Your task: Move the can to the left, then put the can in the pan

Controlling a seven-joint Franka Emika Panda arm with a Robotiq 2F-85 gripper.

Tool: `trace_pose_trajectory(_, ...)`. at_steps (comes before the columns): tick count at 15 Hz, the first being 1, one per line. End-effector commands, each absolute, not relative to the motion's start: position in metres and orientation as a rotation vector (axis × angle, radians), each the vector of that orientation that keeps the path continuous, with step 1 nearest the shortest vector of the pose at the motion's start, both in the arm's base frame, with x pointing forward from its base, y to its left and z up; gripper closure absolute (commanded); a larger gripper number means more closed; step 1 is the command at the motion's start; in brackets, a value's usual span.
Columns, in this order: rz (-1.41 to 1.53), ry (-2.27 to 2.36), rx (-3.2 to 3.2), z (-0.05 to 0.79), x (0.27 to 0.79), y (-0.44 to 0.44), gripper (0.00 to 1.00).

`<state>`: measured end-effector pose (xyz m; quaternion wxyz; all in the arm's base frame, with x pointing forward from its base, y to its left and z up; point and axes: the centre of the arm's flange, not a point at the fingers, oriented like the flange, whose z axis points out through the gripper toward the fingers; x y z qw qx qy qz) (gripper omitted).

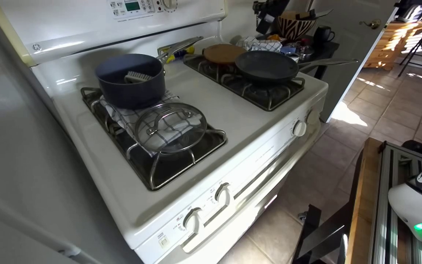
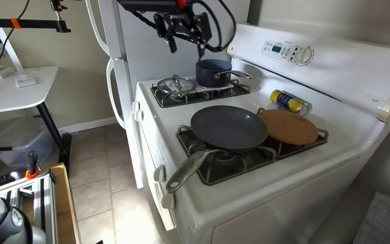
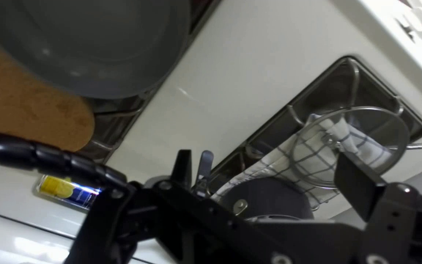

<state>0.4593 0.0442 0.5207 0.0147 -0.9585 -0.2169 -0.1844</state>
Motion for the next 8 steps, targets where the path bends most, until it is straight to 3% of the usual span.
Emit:
trace_pose_trajectory(1,-0.543,-0.965,-3.019,0.507,0.539,0.003,0.0)
trace_pose_trajectory(2,-0.531,-0.933,-3.042,0.509,0.554,-0.006,0.0)
trace_pose_trajectory(3,-0.542,-0.873,-3.017,0.503,0.51,0.006,0.0)
trace_pose_trajectory(8,-0.535,-0.908,-3.043,0.5,0.545,-0.007,0.0)
